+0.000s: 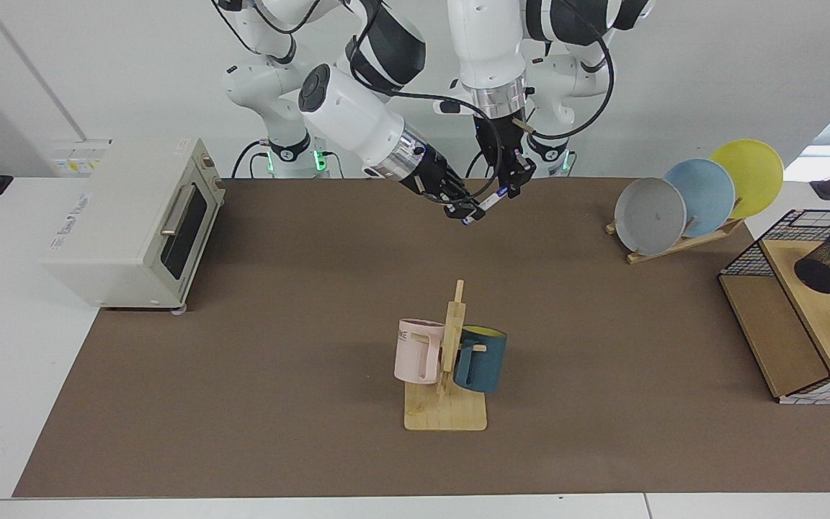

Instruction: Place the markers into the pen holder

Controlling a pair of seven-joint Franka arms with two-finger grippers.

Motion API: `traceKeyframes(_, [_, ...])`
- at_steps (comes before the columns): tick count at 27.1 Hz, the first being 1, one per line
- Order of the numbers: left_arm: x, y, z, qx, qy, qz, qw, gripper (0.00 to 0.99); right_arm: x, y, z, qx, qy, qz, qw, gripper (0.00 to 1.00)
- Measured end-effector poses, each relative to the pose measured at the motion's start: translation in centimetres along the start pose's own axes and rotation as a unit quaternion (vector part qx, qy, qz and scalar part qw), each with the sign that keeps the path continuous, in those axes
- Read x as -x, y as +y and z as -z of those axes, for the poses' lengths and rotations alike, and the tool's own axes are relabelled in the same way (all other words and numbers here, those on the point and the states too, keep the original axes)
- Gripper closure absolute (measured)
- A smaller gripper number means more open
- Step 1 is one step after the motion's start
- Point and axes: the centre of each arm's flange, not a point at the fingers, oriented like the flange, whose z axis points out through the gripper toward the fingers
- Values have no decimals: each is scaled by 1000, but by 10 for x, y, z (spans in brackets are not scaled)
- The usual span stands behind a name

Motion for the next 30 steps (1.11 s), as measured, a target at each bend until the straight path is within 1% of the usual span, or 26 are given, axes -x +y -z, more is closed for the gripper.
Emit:
traceKeyframes(5, [0, 0, 0, 1, 0, 0, 1000, 771, 0, 0, 0, 1, 0, 1, 1000, 828])
traceKeyframes(6, [0, 1, 0, 1, 0, 0, 1000, 771, 0, 1, 0, 3, 0, 1, 1000, 806])
traceKeyframes(7, [0, 1, 0, 1, 1, 1, 1000, 771, 0, 1, -1, 6, 0, 1, 1000, 727])
traceKeyframes(8, [0, 0, 0, 1, 1, 2, 1000, 771, 0, 2, -2, 11, 0, 1, 1000, 700])
traceKeyframes(9, [-1, 0, 0, 1, 1, 2, 1000, 771, 0, 3, -2, 14, 1, 2, 1000, 652])
traceKeyframes(10, [-1, 0, 0, 0, 2, 3, 1000, 771, 1, 4, -3, 17, 4, 5, 1000, 551])
traceKeyframes(11, [-1, 0, 0, 0, 3, 4, 1000, 771, 2, 6, -3, 20, 9, 10, 1000, 471])
traceKeyframes(12, [-1, 0, 0, -1, 4, 4, 1000, 771, 4, 7, -3, 22, 15, 17, 999, 419])
traceKeyframes(13, [-1, 0, 0, -1, 4, 4, 1000, 775, 6, 8, -2, 23, 20, 23, 999, 392])
traceKeyframes(14, [-1, 0, 0, -1, 4, 4, 1000, 780, 7, 9, -1, 23, 25, 28, 999, 344])
traceKeyframes(15, [-1, 0, 0, -1, 4, 4, 1000, 780, 9, 10, 0, 24, 28, 31, 999, 242])
traceKeyframes(16, [-1, 0, 0, -1, 4, 4, 1000, 784, 10, 11, 1, 25, 30, 34, 999, 216])
traceKeyframes(17, [-1, 0, 0, 0, 3, 4, 1000, 793, 11, 12, 2, 26, 30, 36, 999, 167])
traceKeyframes(18, [-1, 0, -1, 0, 2, 4, 1000, 793, 12, 13, 3, 27, 31, 37, 998, 70])
traceKeyframes(19, [-2, 1, -2, 0, 1, 3, 1000, 797, 13, 13, 4, 28, 31, 38, 998, 22])
traceKeyframes(21, [-2, 2, -4, 1, -1, 2, 1000, 806, 14, 13, 7, 26, 30, 39, 998, 0])
traceKeyframes(30, [-4, 3, -12, 4, -9, 2, 1000, 815, 15, 14, 8, 27, 30, 39, 998, 0])
